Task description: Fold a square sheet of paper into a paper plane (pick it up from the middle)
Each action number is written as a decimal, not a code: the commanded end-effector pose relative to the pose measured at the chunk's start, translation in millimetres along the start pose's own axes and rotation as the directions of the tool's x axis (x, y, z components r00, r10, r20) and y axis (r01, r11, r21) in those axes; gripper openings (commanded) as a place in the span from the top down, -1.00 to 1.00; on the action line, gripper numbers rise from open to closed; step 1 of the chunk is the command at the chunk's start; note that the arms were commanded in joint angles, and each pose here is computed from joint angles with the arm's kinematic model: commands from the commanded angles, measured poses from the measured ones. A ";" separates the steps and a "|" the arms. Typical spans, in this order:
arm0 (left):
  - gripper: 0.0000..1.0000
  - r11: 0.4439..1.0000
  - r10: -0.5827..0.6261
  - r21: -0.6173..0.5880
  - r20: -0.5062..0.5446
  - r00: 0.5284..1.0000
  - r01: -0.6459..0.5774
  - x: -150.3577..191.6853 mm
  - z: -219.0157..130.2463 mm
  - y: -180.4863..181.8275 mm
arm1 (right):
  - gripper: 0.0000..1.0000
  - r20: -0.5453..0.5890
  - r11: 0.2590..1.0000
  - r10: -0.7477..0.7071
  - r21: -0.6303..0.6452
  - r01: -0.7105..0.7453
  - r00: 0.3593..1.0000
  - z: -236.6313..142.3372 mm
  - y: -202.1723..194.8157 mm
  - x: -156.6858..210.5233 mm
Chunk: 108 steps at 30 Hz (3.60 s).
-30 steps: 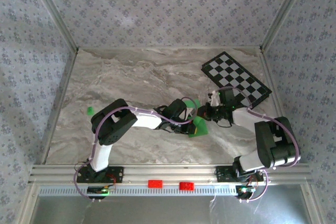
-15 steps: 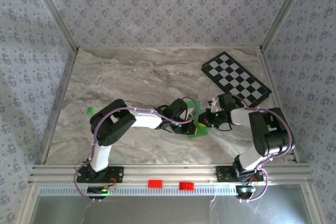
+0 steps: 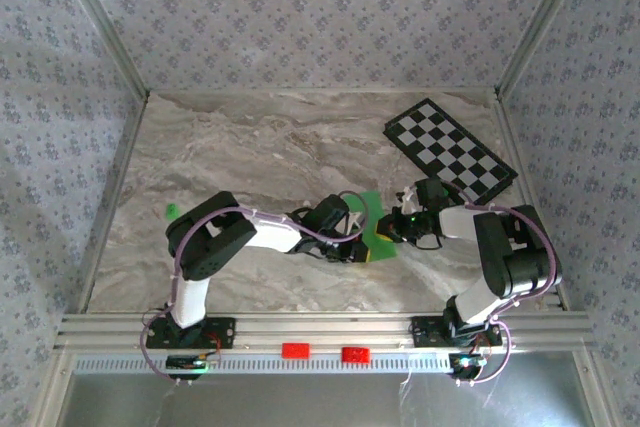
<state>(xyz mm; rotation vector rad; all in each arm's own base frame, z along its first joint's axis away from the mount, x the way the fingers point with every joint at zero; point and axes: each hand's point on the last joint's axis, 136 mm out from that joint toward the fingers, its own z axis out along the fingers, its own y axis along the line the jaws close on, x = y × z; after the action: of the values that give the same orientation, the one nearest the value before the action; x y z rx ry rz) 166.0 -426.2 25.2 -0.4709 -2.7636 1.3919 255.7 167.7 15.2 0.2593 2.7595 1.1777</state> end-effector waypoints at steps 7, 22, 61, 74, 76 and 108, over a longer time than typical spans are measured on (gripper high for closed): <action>1.00 1.000 -0.013 -0.017 -0.041 0.999 0.012 14.1 10.5 9.7 | 1.00 -0.016 0.988 0.055 0.144 -0.052 0.998 5.9 -33.5 11.7; 1.00 0.995 0.082 0.034 0.184 0.980 -0.090 -61.9 -43.0 -38.7 | 0.97 0.030 0.998 -0.023 -0.052 0.024 0.999 -6.7 25.3 -12.3; 1.00 0.967 0.167 -0.206 0.051 0.985 -0.153 -61.2 -12.6 24.5 | 0.22 -0.018 0.982 0.089 0.171 -0.085 0.996 -30.3 -15.7 34.3; 1.00 0.966 0.166 -0.206 0.031 0.986 -0.156 -56.4 -9.5 30.4 | -0.03 0.037 0.998 0.050 -0.041 -0.048 0.998 -28.1 31.8 -0.5; 1.00 0.966 0.165 -0.208 0.030 0.986 -0.155 -56.3 -8.9 31.6 | -0.04 0.032 0.998 0.049 -0.037 -0.048 0.998 -27.1 29.6 -4.0; 1.00 0.979 0.148 -0.156 0.083 0.986 -0.133 -64.8 -13.9 20.4 | 0.74 -0.007 0.987 0.003 -0.158 -0.004 1.000 -17.5 19.2 -22.2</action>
<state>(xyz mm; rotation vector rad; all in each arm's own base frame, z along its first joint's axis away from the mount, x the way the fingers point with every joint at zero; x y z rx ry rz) 237.7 -422.0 26.7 -0.6476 -3.0033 1.2447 270.7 162.1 36.2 0.2882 2.6819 1.3582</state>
